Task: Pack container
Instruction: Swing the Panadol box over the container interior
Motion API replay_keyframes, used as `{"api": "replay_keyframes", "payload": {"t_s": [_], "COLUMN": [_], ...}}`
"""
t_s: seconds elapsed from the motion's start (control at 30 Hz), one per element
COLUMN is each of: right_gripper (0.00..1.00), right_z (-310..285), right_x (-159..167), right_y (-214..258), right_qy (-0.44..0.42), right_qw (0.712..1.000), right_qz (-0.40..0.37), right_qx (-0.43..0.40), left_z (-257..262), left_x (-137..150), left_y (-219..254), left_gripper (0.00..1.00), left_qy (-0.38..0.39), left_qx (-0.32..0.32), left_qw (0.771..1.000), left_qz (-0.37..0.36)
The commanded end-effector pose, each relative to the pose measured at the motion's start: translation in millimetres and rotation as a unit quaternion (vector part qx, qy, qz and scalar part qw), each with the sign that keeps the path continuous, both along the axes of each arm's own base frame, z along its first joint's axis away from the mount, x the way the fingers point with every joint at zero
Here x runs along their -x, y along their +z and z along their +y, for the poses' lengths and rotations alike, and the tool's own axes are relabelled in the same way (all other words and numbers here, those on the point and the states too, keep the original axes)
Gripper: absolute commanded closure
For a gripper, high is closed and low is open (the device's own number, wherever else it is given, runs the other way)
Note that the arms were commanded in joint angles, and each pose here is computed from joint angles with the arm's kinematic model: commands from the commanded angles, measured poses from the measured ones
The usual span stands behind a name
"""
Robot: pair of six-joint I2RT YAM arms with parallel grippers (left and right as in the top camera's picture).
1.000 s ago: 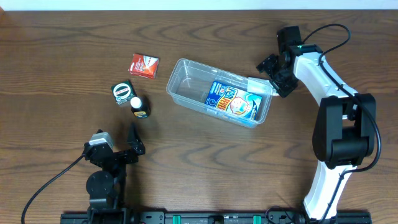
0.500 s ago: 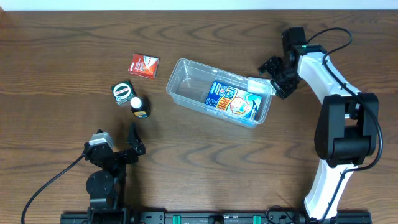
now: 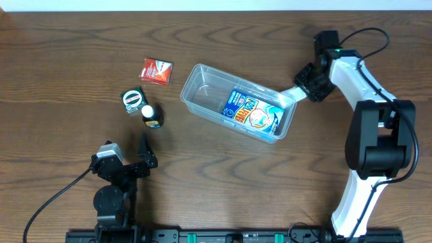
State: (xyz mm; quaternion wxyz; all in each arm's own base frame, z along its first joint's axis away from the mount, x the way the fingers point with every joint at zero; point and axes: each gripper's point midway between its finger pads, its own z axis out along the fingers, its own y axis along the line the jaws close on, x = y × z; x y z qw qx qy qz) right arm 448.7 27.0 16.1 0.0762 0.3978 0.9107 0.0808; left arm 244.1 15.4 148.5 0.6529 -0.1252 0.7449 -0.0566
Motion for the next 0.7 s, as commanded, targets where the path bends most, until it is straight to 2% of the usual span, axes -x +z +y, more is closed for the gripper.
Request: {"api": "replay_keyframes", "payload": {"t_s": [0.0, 0.13, 0.4, 0.53, 0.67], "right_gripper": [0.68, 0.79, 0.91, 0.93, 0.94], "right_z": [-16.2, -19.1, -23.8, -25.0, -26.2], "right_x": [-0.5, -7.4, -19.4, -36.3, -51.8], "right_y": [-7.3, -5.1, 7.9, 43.1, 105.8], "right_qy": [0.033, 0.080, 0.130, 0.167, 0.219], "right_qw": [0.999, 0.997, 0.990, 0.980, 0.961], "right_qz": [0.000, -0.020, -0.057, -0.105, -0.166], "right_qx": [0.017, 0.005, -0.016, -0.019, 0.006], "left_z": [2.9, 2.9, 3.0, 2.9, 2.9], "left_x": [0.5, 0.5, 0.5, 0.4, 0.5], "left_y": [-19.9, -19.9, -20.0, -19.9, -19.9], "left_gripper": [0.02, 0.02, 0.02, 0.02, 0.02], "left_qy": [0.007, 0.007, 0.007, 0.007, 0.007], "left_qx": [-0.003, -0.003, -0.003, -0.003, -0.003], "left_qw": [1.000, 1.000, 1.000, 1.000, 1.000], "left_qz": [0.025, 0.025, 0.025, 0.025, 0.025]}}
